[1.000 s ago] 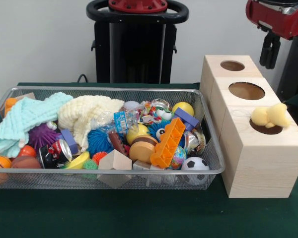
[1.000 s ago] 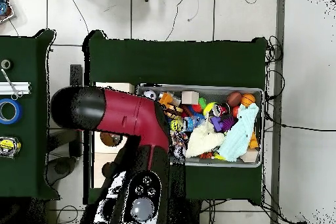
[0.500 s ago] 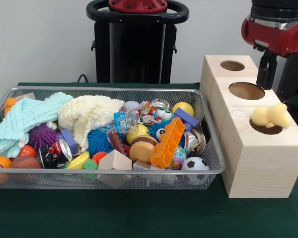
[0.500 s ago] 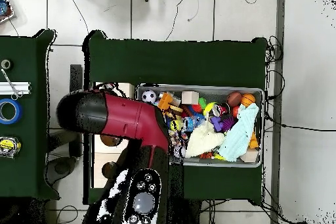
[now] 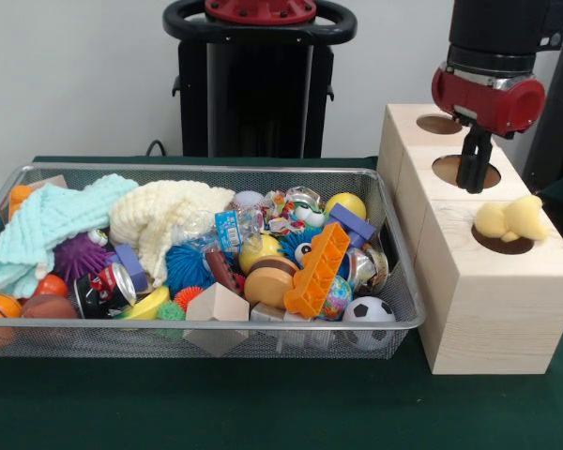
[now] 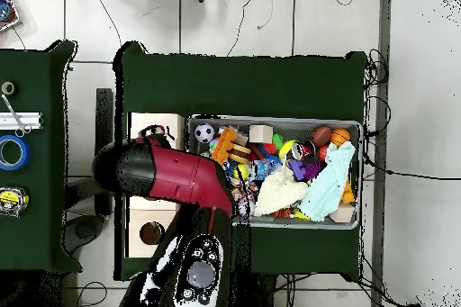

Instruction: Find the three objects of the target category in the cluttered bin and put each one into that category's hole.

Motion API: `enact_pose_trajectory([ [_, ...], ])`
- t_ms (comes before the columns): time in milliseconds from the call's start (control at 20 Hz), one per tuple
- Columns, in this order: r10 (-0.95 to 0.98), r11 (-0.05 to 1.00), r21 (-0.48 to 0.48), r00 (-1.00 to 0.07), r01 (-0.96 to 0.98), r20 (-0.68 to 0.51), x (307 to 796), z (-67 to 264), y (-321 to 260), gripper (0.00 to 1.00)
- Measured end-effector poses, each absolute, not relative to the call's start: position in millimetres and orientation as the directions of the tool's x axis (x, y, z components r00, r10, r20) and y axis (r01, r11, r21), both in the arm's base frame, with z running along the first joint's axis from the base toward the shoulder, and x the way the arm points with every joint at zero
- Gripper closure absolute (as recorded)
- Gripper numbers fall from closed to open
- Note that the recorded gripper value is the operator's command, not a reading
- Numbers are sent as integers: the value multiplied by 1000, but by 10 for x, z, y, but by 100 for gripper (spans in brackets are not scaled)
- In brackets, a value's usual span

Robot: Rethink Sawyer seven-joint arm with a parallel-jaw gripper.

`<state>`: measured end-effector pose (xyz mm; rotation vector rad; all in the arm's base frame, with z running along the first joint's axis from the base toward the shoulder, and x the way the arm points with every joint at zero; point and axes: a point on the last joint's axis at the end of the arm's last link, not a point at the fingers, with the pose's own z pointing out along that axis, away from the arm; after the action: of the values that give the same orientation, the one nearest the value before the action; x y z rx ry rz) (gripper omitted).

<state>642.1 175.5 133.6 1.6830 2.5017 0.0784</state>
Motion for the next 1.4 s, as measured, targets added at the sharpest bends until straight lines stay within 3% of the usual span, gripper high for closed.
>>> enact_pose_trajectory([
  [850, 907, 421, 91, -416, 902, -68, 6259, 1235, 2054, 100],
  [1400, 897, 441, 69, -437, 895, -64, 6293, 950, 2216, 100],
])
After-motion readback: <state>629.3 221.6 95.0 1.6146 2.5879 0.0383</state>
